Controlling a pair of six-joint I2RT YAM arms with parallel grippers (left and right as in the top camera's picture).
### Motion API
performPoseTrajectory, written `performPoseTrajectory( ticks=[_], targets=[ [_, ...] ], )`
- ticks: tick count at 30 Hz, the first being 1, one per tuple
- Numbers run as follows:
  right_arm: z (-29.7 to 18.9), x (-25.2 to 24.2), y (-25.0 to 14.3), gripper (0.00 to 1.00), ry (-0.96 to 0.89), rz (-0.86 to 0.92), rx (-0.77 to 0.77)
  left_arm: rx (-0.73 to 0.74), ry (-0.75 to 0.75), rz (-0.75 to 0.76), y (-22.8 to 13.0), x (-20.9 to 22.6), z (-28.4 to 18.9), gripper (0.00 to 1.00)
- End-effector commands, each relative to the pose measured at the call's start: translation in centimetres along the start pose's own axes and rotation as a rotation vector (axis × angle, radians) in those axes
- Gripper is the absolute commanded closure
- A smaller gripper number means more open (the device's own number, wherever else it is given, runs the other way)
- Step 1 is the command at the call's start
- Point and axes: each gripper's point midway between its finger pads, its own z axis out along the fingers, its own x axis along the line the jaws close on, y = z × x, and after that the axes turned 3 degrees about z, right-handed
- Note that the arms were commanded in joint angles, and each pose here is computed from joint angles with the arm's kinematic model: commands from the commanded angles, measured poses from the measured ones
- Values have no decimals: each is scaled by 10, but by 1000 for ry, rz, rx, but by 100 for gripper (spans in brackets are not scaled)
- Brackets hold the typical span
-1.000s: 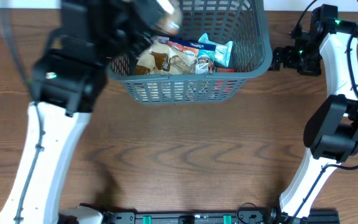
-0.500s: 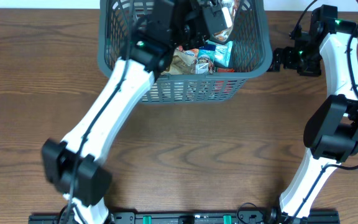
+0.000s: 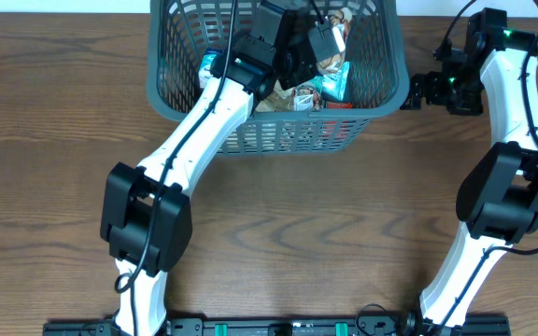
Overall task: Pack container
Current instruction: 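Carry the pouch over the basket and lower it inside, then release the pouch and lift the left gripper out of the basket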
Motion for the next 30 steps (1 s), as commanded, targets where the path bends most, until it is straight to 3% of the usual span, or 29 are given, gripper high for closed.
performPoseTrajectory(
  ticks=[1,11,18,25,30],
  targets=[
    [4,3,-2,1,0,-31,13,34,-12,-74,-16,3,3,94],
    [4,3,-2,1,0,-38,12,74,-19,-100,-34,8,0,92],
    [4,3,-4,1,0,-37,21,76,-20,-156,-34,6,0,12],
    [4,4,-4,1,0,-37,21,59,-5,-152,-25,12,-12,10],
    [4,4,-2,1,0,-37,14,25,121,-180,-1,45,-59,1]
  ],
)
